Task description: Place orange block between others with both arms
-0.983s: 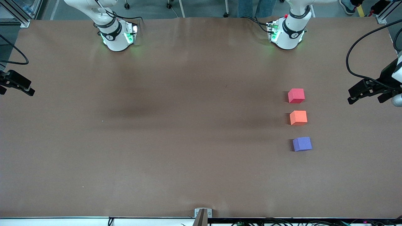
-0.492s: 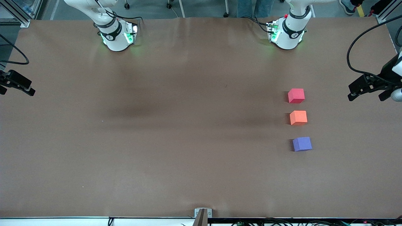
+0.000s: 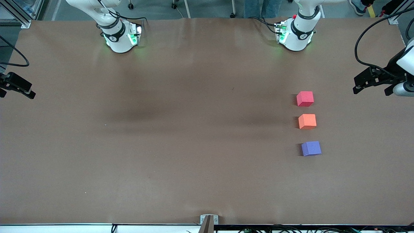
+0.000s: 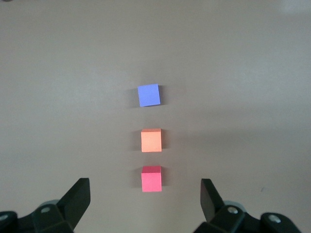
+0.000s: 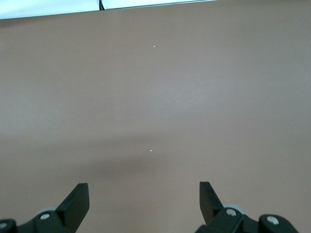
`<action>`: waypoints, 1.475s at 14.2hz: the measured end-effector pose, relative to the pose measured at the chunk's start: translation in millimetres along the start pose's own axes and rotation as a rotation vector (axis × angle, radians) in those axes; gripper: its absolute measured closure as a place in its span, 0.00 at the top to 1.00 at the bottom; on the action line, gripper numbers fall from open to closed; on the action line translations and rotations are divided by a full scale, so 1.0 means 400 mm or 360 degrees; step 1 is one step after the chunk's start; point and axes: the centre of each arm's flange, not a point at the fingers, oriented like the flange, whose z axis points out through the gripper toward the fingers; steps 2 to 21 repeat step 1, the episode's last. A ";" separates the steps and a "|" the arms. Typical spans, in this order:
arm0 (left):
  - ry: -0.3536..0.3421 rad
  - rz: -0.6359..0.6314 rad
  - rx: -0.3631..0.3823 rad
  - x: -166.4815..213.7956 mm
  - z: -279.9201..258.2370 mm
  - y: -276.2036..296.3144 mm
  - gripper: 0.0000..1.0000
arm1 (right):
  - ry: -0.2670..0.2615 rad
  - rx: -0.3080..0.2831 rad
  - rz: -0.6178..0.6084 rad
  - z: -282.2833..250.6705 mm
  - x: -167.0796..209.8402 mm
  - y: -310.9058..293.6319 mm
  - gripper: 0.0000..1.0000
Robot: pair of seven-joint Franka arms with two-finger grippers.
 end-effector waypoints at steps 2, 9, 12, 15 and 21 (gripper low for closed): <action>-0.0003 -0.0007 -0.0001 0.000 0.000 -0.002 1.00 | 0.0000 0.0000 0.0003 0.000 0.000 0.003 1.00; -0.0003 -0.0007 -0.0001 0.000 0.000 -0.002 1.00 | 0.0000 0.0000 0.0003 0.000 0.000 0.003 1.00; -0.0003 -0.0007 -0.0001 0.000 0.000 -0.002 1.00 | 0.0000 0.0000 0.0003 0.000 0.000 0.003 1.00; -0.0003 -0.0007 -0.0001 0.000 0.000 -0.002 1.00 | 0.0000 0.0000 0.0003 0.000 0.000 0.003 1.00; -0.0003 -0.0007 -0.0001 0.000 0.000 -0.002 1.00 | 0.0000 0.0000 0.0003 0.000 0.000 0.003 1.00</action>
